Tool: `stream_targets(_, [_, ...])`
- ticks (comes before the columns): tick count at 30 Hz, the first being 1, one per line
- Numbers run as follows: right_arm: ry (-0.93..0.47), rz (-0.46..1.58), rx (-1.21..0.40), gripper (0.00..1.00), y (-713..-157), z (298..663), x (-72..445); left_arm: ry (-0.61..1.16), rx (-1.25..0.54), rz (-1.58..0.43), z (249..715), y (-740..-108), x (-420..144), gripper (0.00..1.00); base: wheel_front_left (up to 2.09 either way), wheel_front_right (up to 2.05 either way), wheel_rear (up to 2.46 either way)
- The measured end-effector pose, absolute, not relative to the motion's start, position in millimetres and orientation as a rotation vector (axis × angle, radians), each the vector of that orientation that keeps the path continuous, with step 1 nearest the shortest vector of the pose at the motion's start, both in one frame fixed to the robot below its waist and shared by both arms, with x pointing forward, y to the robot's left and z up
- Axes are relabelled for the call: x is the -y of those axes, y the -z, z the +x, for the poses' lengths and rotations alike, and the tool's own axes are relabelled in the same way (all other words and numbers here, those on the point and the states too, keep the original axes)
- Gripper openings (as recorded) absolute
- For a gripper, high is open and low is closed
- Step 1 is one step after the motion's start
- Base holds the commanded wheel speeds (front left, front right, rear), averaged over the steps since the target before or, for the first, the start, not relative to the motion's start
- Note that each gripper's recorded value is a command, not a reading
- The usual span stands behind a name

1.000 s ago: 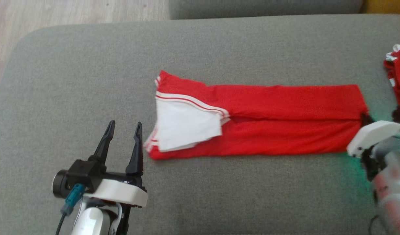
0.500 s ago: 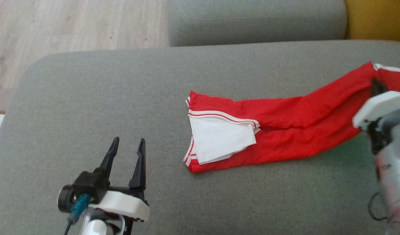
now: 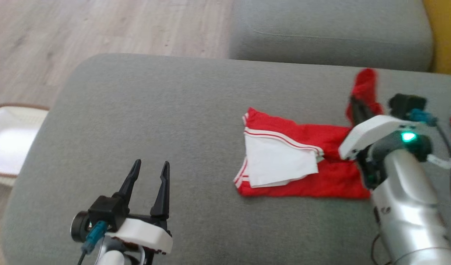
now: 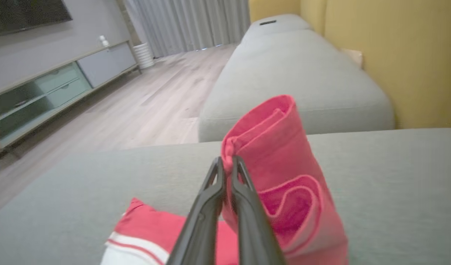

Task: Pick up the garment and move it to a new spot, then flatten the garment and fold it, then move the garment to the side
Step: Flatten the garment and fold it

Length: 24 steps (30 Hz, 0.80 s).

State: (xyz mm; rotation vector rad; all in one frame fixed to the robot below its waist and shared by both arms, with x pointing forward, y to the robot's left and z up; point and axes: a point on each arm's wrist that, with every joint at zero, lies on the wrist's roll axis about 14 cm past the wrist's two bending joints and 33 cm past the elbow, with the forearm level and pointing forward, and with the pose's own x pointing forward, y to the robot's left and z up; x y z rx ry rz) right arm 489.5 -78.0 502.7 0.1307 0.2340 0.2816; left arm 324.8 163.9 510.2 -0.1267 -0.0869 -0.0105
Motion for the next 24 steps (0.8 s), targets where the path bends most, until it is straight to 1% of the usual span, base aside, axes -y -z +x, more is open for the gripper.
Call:
stream_targets(7, [-0.535,0.143,-0.296,0.00,-491.0,463.3,-10.8,-0.055,0.077,-0.126,310.1,-505.4,-182.6,1.00,0.00,0.00,0.00])
stream_targets(10, [-0.615,0.131,-0.319,0.00,-486.4,451.5,-36.4,-0.077,0.076,-0.126,305.1,-504.6,-188.3,1.00,0.00,0.00,0.00])
stream_targets(15, [-0.691,0.136,-0.356,0.00,-479.5,439.1,-62.2,-0.102,0.074,-0.130,299.4,-503.5,-194.2,1.00,0.00,0.00,0.00])
stream_targets(16, [-0.703,0.136,-0.365,0.07,-476.7,436.3,-65.8,-0.107,0.072,-0.130,298.3,-502.8,-195.3,1.00,0.00,0.00,0.00])
stream_targets(17, [-0.715,0.140,-0.377,0.31,-473.4,432.8,-69.4,-0.111,0.070,-0.130,297.6,-502.4,-196.3,1.00,0.00,0.00,0.00])
stream_targets(18, [-0.724,0.147,-0.390,0.67,-469.7,429.5,-72.0,-0.114,0.068,-0.130,297.6,-501.7,-196.8,1.00,0.00,0.00,0.00])
stream_targets(19, [-0.732,0.157,-0.402,1.00,-467.0,426.6,-74.3,-0.116,0.065,-0.130,297.8,-500.9,-197.3,1.00,0.00,0.00,0.00])
stream_targets(21, [-0.733,0.190,-0.413,1.00,-466.0,424.5,-75.1,-0.115,0.062,-0.136,299.2,-500.0,-196.6,1.00,0.00,0.00,0.00])
stream_targets(24, [-0.724,0.247,-0.370,1.00,-476.9,426.6,-72.6,-0.105,0.058,-0.135,303.2,-499.4,-193.6,1.00,0.00,0.00,0.00])
